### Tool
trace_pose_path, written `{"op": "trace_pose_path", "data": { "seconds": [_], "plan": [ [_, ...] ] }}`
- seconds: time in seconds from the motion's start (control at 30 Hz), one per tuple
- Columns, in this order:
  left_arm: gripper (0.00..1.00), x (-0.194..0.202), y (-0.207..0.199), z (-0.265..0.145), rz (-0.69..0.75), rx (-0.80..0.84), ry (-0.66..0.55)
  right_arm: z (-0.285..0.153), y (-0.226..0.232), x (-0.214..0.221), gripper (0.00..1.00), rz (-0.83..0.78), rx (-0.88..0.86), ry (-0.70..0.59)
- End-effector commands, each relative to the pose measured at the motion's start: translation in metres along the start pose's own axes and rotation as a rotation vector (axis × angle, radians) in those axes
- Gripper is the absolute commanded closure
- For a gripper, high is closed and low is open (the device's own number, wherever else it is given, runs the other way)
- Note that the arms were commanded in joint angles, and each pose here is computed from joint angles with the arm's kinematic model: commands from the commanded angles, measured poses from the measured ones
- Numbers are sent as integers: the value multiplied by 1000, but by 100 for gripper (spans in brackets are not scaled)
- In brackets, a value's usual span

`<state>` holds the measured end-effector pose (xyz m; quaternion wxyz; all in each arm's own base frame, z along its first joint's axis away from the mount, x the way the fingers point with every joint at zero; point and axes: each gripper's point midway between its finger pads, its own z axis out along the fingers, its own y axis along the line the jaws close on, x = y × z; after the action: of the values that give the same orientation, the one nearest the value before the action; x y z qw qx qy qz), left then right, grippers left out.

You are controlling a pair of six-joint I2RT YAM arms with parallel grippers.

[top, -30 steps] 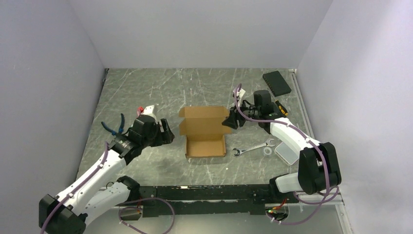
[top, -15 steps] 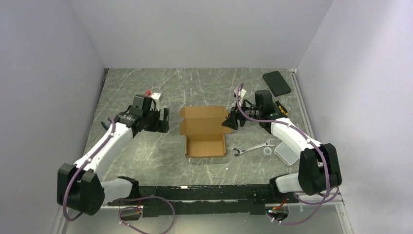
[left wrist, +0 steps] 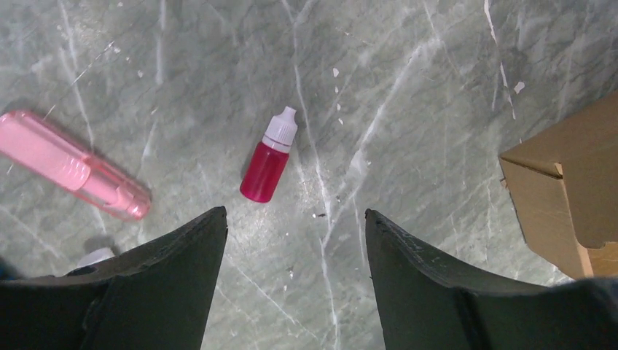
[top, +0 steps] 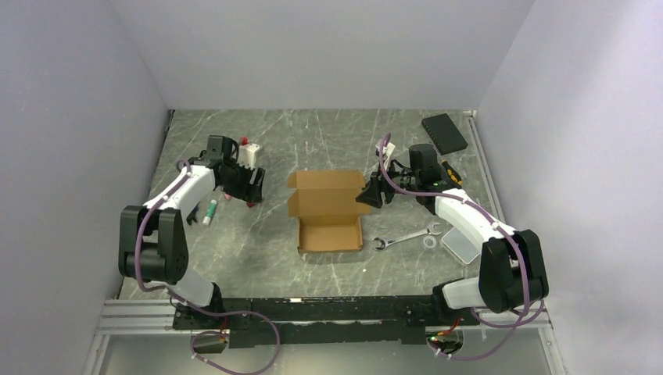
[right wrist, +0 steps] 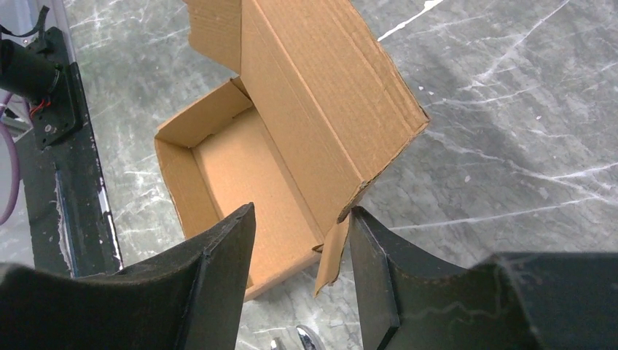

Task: Fold the paper box

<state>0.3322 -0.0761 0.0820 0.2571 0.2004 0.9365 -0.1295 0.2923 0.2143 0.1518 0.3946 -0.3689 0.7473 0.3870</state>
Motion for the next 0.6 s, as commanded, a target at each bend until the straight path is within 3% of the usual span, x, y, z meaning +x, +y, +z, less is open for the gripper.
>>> {"op": "trace_pose_path", "data": {
  "seconds": [0.0, 0.1, 0.3, 0.57],
  "plan": [
    [27, -25, -2, 6, 110, 61, -74, -1, 4, -19, 47, -50, -27, -44],
    [28, -23, 3, 16, 115, 49, -66, 0, 4, -18, 47, -47, -29, -40],
    [41, -12, 12, 37, 101, 13, 35, 1, 3, -17, 47, -45, -31, -37],
    [47, 0, 26, 54, 120, -80, 115, 2, 3, -15, 47, -40, -32, -33]
  ]
}}
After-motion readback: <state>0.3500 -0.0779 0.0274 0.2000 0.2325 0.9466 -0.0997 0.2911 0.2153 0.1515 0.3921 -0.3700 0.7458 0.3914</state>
